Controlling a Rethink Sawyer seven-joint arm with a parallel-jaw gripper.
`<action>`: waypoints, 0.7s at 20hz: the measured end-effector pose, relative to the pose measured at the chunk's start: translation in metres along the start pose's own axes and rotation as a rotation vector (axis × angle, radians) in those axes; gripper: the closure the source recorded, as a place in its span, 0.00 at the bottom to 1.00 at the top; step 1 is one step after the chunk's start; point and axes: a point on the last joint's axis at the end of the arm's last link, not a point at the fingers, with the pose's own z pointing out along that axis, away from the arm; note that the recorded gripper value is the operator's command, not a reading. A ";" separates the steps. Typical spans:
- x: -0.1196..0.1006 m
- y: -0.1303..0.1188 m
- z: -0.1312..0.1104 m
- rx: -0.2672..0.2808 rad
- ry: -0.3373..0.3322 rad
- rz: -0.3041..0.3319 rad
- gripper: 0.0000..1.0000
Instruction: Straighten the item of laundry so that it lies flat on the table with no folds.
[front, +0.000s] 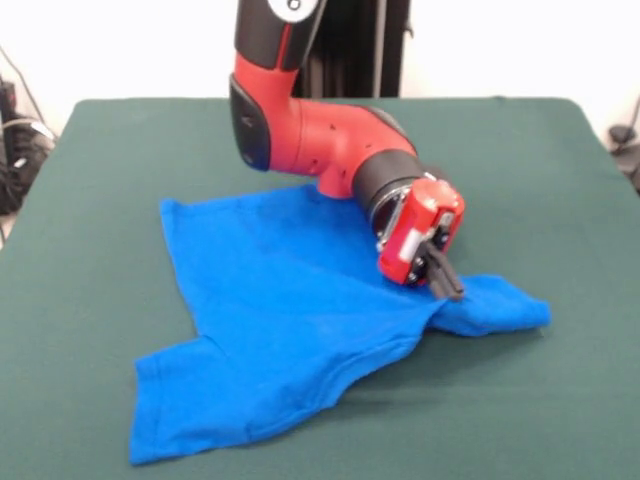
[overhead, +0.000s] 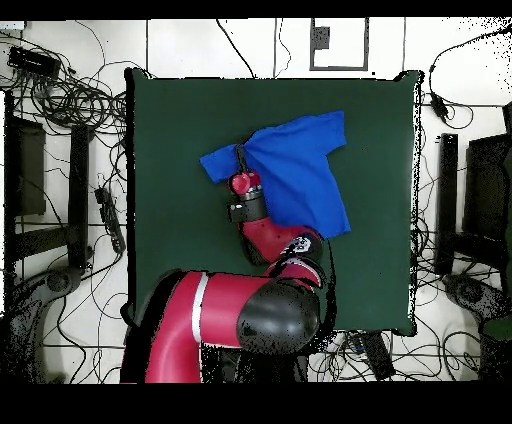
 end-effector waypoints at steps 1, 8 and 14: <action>0.001 0.001 0.000 -0.006 0.002 0.000 1.00; -0.013 -0.018 0.024 -0.099 0.040 -0.037 1.00; -0.056 -0.012 0.084 -0.270 0.037 -0.119 1.00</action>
